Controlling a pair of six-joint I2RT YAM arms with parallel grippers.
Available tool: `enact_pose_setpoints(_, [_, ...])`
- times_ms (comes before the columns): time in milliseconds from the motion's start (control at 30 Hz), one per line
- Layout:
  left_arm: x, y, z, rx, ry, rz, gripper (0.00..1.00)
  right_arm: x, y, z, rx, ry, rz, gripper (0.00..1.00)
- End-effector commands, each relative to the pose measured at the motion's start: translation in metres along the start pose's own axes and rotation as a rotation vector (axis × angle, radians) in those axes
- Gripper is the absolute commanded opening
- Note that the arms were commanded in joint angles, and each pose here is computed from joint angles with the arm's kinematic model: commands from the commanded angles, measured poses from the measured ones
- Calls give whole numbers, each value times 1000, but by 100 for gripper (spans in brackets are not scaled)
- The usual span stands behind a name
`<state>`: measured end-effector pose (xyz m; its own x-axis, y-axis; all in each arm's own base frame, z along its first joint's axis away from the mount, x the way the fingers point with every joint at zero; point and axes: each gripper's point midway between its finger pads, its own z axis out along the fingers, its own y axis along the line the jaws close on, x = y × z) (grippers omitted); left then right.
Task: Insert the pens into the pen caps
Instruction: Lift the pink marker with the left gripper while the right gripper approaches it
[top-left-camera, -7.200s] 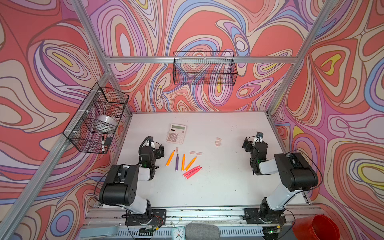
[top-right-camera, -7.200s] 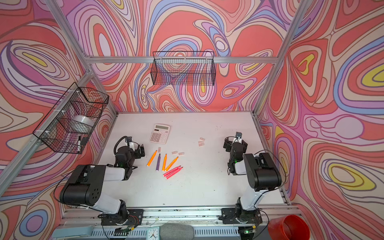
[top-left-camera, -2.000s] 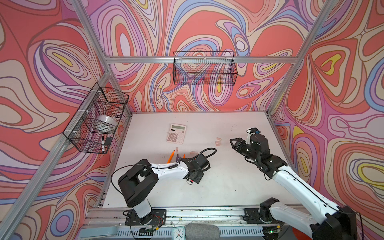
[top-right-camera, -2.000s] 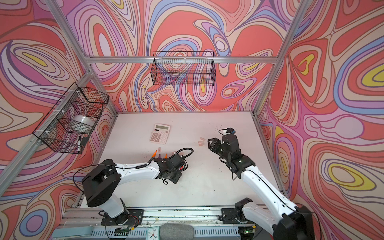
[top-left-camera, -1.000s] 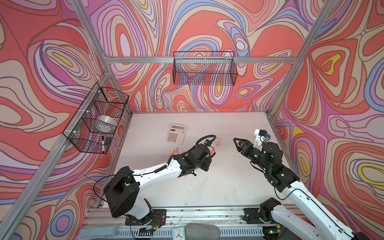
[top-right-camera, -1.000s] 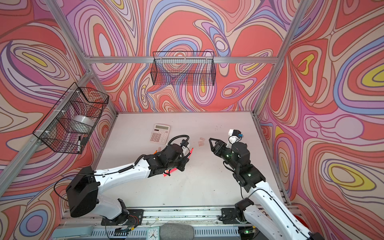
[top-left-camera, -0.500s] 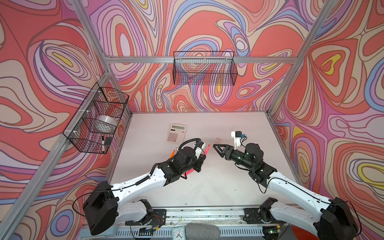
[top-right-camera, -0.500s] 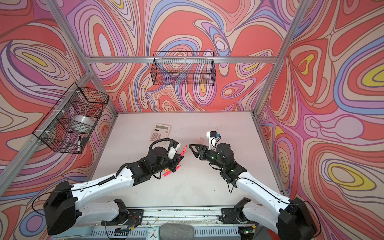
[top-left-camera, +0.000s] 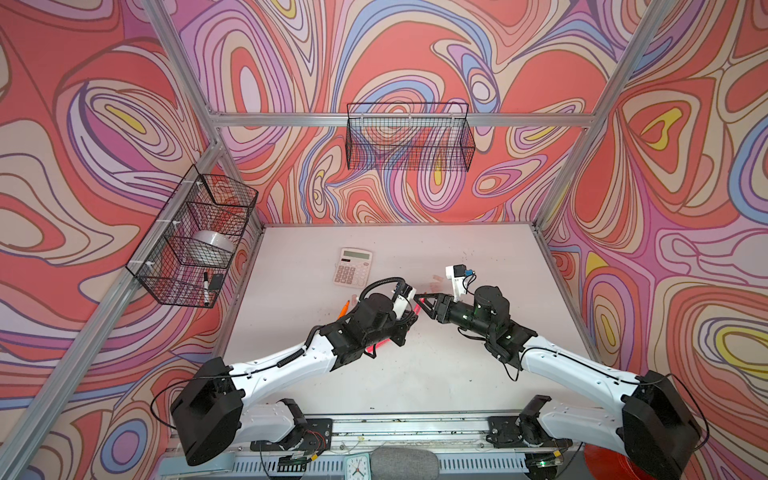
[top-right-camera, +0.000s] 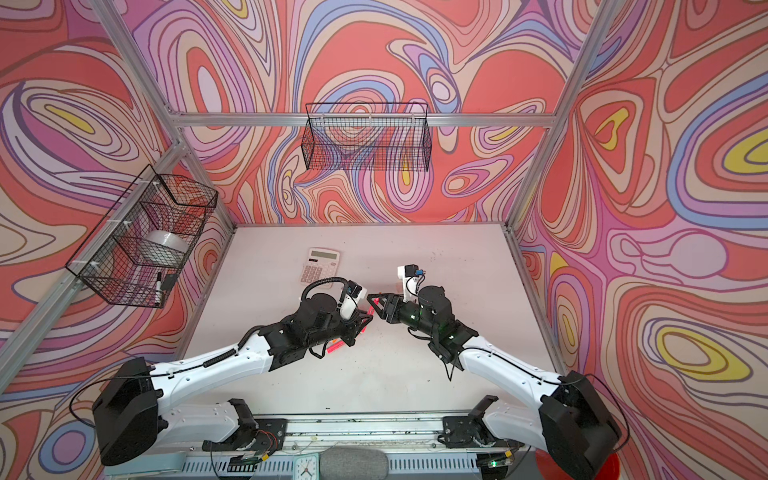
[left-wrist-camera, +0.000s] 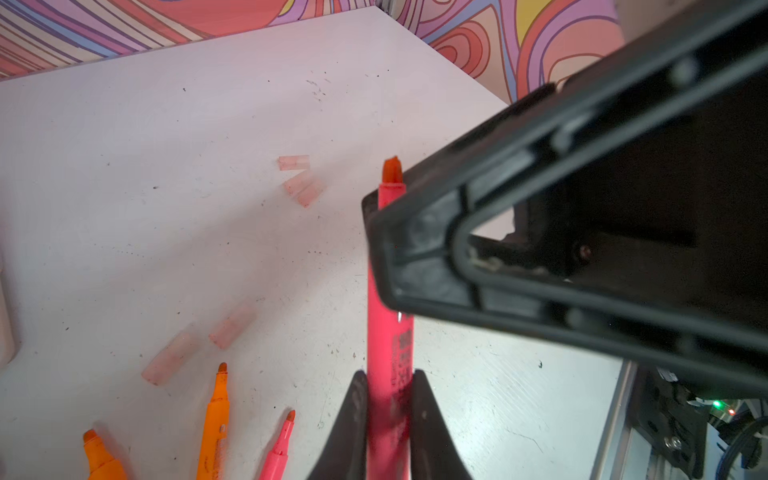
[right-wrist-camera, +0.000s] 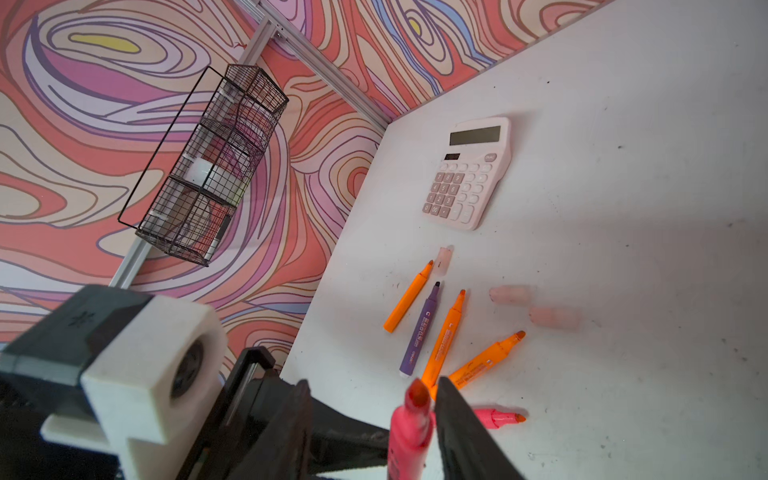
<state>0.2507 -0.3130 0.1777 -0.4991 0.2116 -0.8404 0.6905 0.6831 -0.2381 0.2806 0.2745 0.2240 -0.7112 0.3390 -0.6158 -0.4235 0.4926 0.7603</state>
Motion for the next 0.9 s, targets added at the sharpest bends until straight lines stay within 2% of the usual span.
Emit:
enact_pose_setpoints(0, [-12,-6,-1,24,-24,-3,0,-4,10,5,-11,-1,-22,45])
enact_pose_setpoints(433, [-15,-2,-7,1,-47,-14,0,11,8,17,35,34,-45,45])
enact_pose_setpoints(633, [-16,-3,-10,7,-58,-18,0,15,3,22,54,44,-44,42])
enact_pose_setpoints(700, [-17,-3,-10,10,-62,-19,0,16,4,23,55,47,-45,38])
enact_pose_setpoints(867, [-16,-4,-9,13,-59,-19,0,17,5,24,58,50,-52,20])
